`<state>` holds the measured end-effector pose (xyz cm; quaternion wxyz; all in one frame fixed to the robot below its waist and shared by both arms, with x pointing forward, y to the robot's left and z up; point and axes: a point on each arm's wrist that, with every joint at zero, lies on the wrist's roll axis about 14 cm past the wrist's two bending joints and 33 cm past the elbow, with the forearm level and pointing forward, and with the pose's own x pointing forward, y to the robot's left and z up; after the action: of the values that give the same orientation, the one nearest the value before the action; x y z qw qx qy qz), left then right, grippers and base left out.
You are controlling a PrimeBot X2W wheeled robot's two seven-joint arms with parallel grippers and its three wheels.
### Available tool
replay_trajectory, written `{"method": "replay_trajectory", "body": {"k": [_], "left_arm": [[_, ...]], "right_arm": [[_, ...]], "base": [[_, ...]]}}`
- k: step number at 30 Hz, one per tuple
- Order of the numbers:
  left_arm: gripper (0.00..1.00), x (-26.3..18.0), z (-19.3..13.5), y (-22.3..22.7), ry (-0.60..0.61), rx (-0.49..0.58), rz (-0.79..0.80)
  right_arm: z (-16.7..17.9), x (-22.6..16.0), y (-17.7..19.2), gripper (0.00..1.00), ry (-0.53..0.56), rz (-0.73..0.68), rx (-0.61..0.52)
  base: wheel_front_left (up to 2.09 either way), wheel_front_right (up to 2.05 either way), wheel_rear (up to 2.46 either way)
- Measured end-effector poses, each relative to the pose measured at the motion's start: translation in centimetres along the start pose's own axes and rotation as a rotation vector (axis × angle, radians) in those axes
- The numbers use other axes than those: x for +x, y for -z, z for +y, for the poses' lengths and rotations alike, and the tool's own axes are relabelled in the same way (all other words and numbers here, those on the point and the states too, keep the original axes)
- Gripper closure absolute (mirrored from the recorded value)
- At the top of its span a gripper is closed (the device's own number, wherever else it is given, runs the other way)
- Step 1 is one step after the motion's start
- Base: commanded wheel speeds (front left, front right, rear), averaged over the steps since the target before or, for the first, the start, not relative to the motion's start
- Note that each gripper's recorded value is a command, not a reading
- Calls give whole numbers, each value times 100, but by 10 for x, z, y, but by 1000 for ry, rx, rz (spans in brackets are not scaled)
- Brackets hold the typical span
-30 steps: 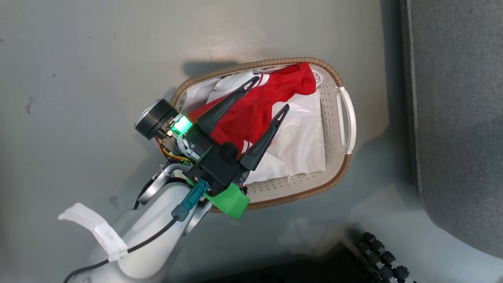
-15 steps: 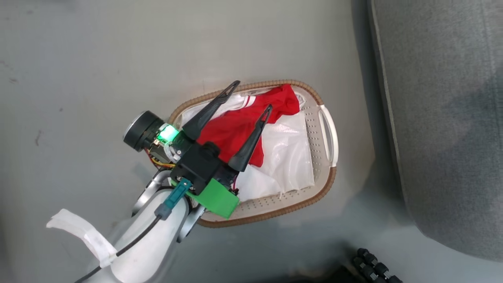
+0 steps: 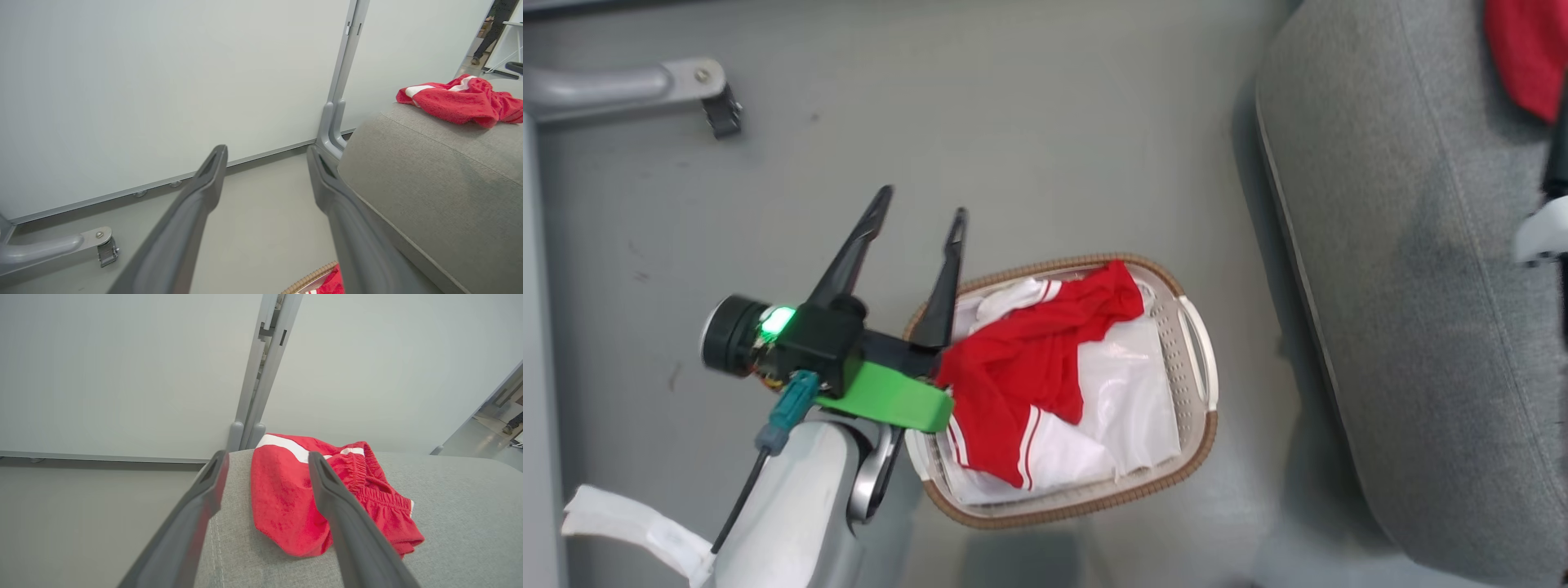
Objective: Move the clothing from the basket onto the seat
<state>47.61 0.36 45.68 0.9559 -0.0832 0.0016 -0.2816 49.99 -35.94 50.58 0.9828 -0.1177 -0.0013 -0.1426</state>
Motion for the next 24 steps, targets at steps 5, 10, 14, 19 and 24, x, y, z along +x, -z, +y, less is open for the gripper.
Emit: {"method": "replay_trajectory", "body": {"k": [5, 10, 14, 19, 24], "left_arm": [[0, -22, 16, -13, -98, 11, -1], [0, -52, 37, -24, -215, 14, -8], [0, -85, 58, -26, -324, 17, 1], [0, -122, 73, -29, -424, 16, 7], [0, -152, 82, -31, -500, 15, 4]], "right_arm": [[35, -8, -39, 0, -56, -97, 85], [78, -32, -56, 0, -140, -137, 170], [109, -55, -60, 0, -220, -141, 197], [132, -83, -60, 0, -292, -135, 216], [150, -109, -60, 0, -354, -124, 274]], "base": [[0, 0, 0], [0, 0, 0], [0, 0, 0], [0, 0, 0], [0, 0, 0]]}}
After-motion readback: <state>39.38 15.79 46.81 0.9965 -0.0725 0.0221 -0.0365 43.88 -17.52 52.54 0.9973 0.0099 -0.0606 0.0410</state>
